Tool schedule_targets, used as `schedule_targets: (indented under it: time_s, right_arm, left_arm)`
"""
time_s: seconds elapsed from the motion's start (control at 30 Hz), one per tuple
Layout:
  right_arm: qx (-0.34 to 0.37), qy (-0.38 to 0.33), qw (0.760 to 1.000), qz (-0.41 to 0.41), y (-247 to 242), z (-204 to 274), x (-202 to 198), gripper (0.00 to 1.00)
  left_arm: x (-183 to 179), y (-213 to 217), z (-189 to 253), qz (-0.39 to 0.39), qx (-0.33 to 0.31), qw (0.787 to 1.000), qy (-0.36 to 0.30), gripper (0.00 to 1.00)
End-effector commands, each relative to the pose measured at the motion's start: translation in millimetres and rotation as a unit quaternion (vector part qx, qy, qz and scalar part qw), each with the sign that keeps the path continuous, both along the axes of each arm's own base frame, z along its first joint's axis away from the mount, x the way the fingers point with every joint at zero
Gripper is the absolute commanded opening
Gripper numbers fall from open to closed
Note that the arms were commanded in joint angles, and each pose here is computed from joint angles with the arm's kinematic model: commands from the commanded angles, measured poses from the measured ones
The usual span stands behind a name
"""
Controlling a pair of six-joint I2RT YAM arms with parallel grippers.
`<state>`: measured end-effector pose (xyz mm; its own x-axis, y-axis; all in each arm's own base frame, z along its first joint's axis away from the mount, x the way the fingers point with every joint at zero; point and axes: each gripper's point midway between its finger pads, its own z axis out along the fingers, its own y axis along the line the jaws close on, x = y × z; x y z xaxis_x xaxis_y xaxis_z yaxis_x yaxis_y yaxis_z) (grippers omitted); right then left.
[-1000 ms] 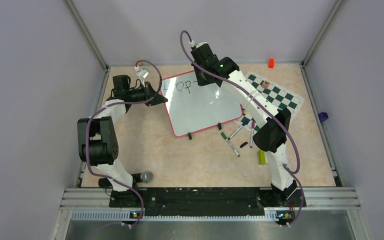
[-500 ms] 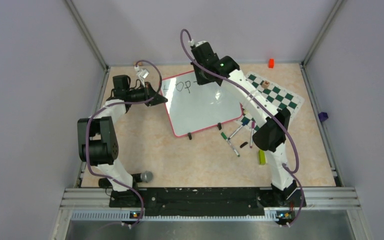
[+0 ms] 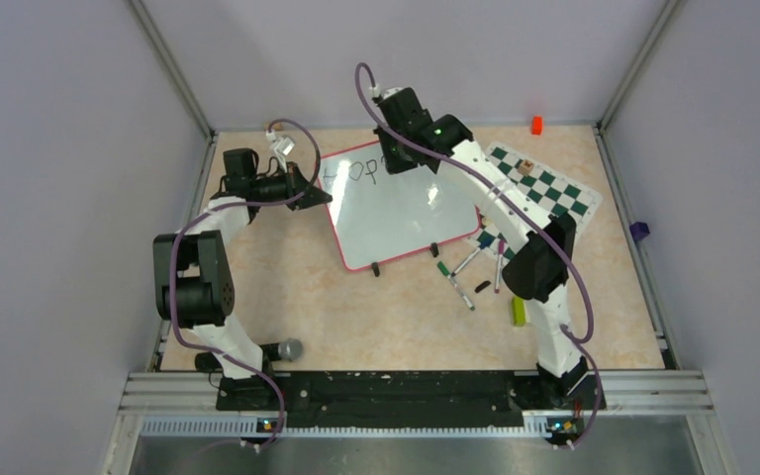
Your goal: Write a sentence on the whiteboard
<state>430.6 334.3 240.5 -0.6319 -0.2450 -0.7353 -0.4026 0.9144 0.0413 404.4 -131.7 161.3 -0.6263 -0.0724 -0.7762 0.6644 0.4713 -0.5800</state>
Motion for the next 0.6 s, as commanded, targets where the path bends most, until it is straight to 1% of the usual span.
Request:
schedule_targets:
  time_s: [0.0, 0.17, 0.33, 0.57]
  right_arm:
    - [-0.012, 0.0, 1.0, -0.005, -10.7, -8.8, 3.1, 0.0]
    - [-0.033, 0.005, 0.999, -0.015, -20.4, -12.7, 0.4, 0.0]
    - [-0.051, -0.011, 0.998, -0.042, -32.0, -8.1, 5.8, 0.0]
    - [-0.044, -0.027, 0.997, -0.053, -35.1, 7.0, 7.7, 0.0]
  left_arm:
    - [6.6, 0.7, -35.4, 0.008, 0.065, 0.998, -0.022, 0.0]
    - [6.3, 0.9, -35.3, 0.008, 0.065, 0.998, -0.023, 0.0]
    - [6.0, 0.3, -35.2, 0.008, 0.065, 0.998, -0.023, 0.0]
    - [6.1, 0.6, -35.7, 0.008, 0.065, 0.998, -0.022, 0.0]
